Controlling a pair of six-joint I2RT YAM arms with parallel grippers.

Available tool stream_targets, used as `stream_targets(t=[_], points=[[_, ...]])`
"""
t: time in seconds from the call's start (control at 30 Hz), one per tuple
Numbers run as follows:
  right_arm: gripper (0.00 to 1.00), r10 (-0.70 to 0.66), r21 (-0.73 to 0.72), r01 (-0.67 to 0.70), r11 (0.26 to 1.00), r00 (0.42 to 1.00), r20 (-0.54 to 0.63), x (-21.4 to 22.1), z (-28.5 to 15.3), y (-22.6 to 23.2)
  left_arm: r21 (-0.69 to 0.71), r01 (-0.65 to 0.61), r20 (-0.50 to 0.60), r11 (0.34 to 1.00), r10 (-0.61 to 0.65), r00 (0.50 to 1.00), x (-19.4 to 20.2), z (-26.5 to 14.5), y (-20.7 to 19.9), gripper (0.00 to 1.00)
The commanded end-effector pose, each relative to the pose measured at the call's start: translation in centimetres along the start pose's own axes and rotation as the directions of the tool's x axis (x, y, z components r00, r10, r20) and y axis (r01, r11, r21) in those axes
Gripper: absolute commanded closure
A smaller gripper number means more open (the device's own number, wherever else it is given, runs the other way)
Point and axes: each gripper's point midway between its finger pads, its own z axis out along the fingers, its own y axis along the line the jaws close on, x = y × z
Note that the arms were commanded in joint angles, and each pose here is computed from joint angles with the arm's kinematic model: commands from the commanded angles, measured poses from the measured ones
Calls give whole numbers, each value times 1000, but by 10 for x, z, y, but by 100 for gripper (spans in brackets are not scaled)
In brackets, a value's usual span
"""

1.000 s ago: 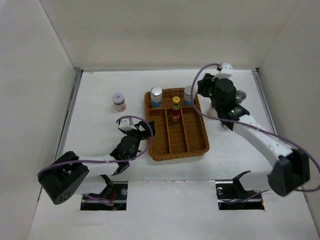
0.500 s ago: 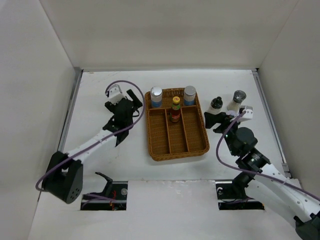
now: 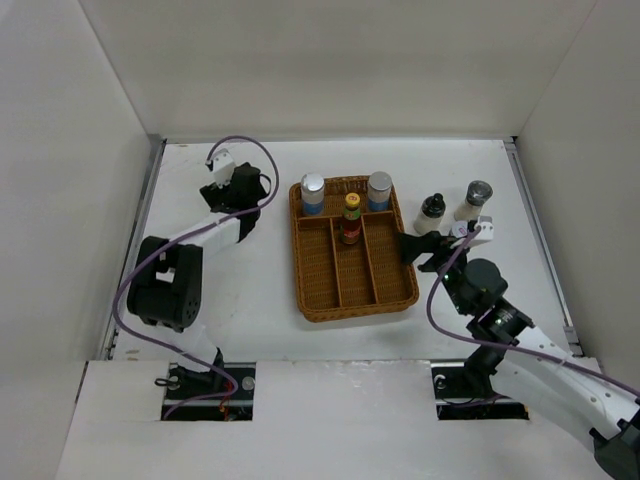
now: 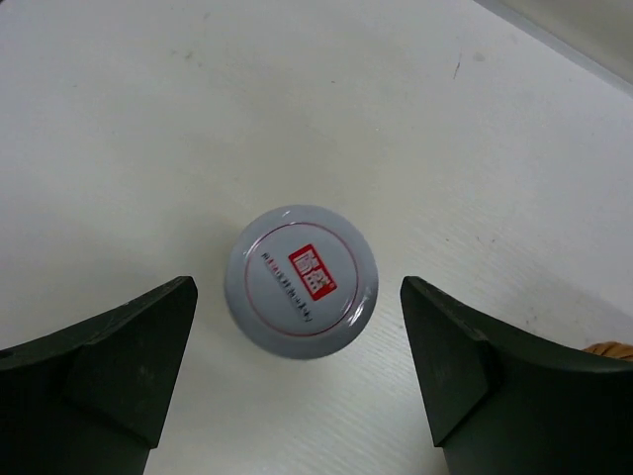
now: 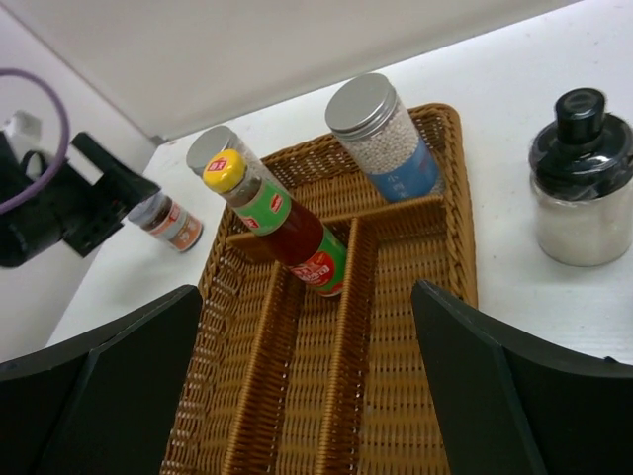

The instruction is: Organize the condiment bottles

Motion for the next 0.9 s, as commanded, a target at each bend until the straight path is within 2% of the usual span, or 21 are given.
stream_targets(t=[0.0,0.1,0.2,0.3,0.43,0.47,0.63,0.8,0.87], points=[[6,35,-80,-34,996,999,10,-2,2,20,46,-15,8,999,15,1000,-13,10,-22,16],[5,34,-92,-34,995,999,-1,0,3,23,17,-22,8,1000,22,1000,-10,21,-18,17],[5,33,-91,-33,995,999,-2,0,3,23,10,-25,2,1000,25,1000,-9,28,-17,25],[5,32,-89,-32,996,999,0,0,3,23,10,-31,1,999,31,1000,-7,30,-15,40],[5,32,-86,-32,996,999,7,-2,2,22,-2,-25,3,1000,25,1000,-4,26,-6,67],[4,32,-86,-31,996,999,10,-2,2,22,3,-13,20,1000,13,1000,-8,20,-4,70],[4,32,-82,-31,996,999,10,-2,2,21,111,17,107,994,-29,994,-38,-47,-12,75],[3,31,-71,-30,997,999,19,-4,2,18,322,-34,116,946,-3,993,-47,-137,-49,74],[3,32,-65,-30,997,999,24,-5,1,17,381,-56,107,923,17,994,-43,-159,-62,74]])
